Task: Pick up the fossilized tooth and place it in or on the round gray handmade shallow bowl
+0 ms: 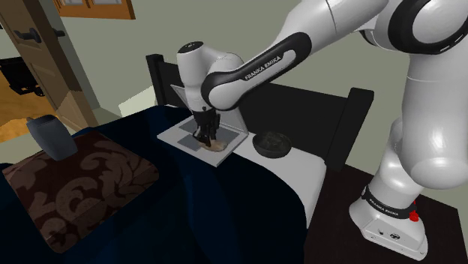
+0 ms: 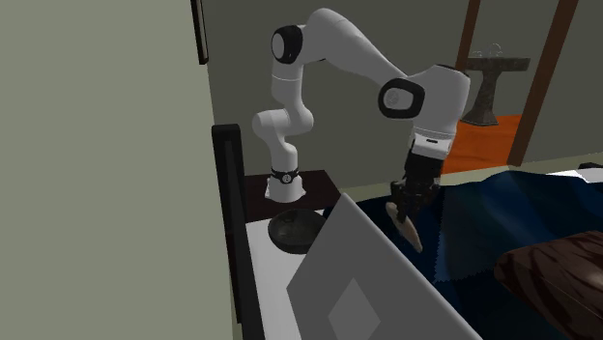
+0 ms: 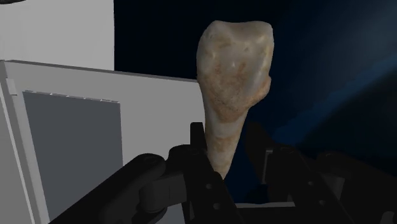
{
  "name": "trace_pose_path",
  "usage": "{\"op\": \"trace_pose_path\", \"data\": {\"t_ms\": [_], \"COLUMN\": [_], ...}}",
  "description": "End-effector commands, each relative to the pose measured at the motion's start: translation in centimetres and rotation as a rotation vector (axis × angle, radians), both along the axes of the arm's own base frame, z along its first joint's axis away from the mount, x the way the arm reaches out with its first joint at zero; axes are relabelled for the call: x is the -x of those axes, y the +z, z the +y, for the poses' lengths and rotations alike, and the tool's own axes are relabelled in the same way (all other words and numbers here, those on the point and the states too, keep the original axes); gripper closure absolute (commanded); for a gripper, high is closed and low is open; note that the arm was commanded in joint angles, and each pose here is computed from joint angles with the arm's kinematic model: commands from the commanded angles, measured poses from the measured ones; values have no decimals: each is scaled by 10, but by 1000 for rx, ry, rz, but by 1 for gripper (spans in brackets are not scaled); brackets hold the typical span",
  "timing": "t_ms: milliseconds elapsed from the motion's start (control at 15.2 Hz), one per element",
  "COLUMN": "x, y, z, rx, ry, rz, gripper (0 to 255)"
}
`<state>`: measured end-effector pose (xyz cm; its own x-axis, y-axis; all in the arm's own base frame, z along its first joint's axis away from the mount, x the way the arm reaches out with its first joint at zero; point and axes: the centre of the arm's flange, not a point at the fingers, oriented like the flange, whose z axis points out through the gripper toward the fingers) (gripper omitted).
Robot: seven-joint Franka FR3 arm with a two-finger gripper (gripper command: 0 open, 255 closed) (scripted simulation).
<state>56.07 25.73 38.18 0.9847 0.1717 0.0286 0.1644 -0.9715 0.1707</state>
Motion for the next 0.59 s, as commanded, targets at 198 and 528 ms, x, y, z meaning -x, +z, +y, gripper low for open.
{"op": "trace_pose_path", "data": {"t_ms": [198,528], "x": [6,39], "y": [20,22], "z": [-12,-70], "rx": [0,0], "ry": [0,0], "rz": [0,0], "gripper": [255,255]}}
